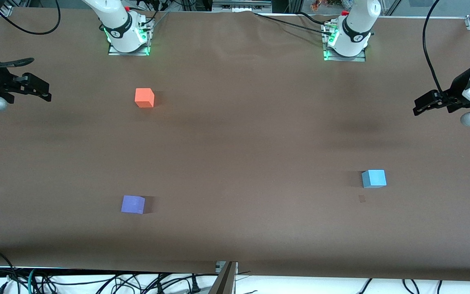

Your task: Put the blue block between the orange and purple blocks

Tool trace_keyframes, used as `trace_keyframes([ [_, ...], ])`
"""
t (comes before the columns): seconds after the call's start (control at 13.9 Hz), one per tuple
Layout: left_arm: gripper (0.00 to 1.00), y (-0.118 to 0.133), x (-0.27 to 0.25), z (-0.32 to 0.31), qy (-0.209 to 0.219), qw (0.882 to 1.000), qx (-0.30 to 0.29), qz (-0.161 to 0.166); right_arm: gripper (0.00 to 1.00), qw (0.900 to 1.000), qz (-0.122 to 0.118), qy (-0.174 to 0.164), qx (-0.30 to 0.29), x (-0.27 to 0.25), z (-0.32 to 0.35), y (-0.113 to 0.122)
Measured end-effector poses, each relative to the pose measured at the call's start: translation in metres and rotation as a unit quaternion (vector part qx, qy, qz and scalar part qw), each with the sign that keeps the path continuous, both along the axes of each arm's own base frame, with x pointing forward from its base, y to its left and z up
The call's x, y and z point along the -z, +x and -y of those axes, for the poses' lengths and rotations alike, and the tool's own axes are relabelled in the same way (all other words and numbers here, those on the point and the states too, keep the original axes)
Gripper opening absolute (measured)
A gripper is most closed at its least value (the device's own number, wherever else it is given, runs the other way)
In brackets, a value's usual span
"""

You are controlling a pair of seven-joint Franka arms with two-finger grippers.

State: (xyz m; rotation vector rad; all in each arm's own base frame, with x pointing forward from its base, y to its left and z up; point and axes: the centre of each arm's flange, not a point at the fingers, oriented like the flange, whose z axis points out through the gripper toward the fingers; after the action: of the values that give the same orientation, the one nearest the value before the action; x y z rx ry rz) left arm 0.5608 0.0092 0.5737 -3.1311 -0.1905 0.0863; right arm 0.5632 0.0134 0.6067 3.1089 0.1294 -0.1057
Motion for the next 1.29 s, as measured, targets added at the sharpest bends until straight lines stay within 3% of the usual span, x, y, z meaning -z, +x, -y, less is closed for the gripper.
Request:
trace_keyframes([
  [1.29,1.0,0.0008,0.0035,-0.0003,0.0,1.0,0.0,-0.004,1.0,1.0,0.0,0.002,0.0,0.0,-0.0004,0.0],
])
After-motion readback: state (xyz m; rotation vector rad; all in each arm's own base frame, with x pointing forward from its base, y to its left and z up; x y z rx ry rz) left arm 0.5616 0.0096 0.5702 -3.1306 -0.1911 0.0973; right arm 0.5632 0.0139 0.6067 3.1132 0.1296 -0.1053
